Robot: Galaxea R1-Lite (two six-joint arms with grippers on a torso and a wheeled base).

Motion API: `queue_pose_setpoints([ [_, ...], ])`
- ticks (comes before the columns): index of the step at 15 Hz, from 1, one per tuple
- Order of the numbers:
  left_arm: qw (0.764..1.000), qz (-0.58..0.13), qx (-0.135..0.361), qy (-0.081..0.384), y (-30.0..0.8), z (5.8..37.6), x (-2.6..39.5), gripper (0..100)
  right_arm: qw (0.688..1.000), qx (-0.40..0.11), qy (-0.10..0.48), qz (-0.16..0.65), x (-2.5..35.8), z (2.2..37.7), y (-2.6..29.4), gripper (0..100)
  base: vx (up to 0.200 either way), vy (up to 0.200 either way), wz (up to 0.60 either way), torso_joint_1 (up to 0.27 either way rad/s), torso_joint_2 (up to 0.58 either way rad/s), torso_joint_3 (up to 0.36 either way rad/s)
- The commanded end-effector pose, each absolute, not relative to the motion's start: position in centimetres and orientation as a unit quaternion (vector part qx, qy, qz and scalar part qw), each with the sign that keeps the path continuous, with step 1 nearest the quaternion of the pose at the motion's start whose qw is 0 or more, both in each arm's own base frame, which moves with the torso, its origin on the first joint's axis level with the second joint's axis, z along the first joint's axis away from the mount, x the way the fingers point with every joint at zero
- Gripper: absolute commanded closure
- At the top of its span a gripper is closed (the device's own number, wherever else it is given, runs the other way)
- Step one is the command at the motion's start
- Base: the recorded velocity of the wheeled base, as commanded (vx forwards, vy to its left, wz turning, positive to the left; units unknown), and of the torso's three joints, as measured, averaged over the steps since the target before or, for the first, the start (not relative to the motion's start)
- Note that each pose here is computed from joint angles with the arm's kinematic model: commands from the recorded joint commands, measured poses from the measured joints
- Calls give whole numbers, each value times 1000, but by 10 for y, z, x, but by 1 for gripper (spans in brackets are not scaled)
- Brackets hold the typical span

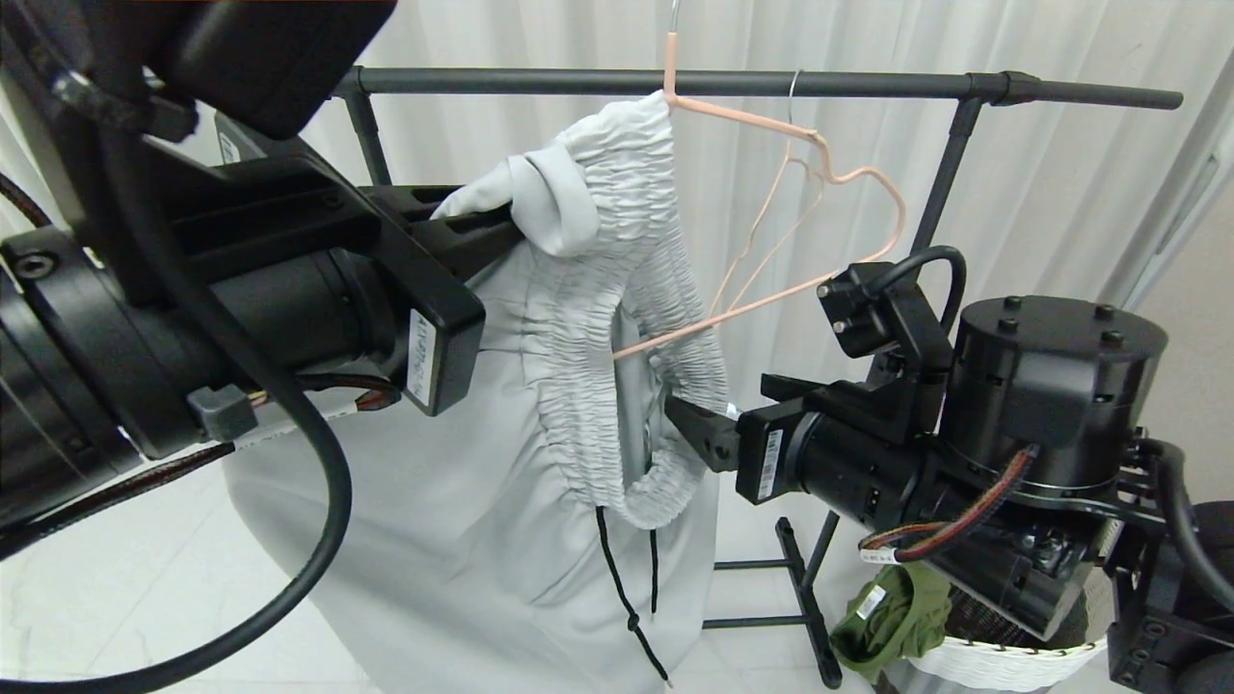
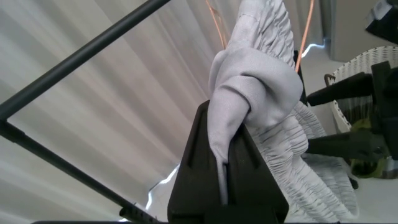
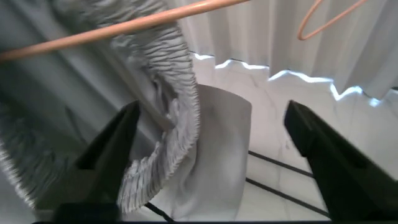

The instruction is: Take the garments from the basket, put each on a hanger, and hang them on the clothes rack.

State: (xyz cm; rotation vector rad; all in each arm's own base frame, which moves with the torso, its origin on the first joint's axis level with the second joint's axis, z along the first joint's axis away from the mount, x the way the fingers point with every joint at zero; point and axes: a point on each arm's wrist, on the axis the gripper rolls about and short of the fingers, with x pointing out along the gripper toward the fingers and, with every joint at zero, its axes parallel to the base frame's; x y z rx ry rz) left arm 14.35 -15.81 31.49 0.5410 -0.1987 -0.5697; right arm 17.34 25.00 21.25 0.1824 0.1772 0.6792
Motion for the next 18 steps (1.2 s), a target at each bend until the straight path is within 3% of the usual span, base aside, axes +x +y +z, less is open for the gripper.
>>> queue_pose_setpoints([
  [1,919,-278,263,-98,-158,316,143,100,937,87,89,327,174,210,251,100,0,0,0,0,0,0],
  [6,918,-280,260,-103,-159,318,141,100,941,86,86,316,177,211,245,100,0,0,0,0,0,0],
  [13,926,-238,282,-79,-149,309,153,100,976,84,38,197,216,229,190,100,0,0,0,0,0,0],
  [18,915,-239,317,-71,-147,298,151,100,981,88,8,170,227,235,177,100,0,0,0,0,0,0],
])
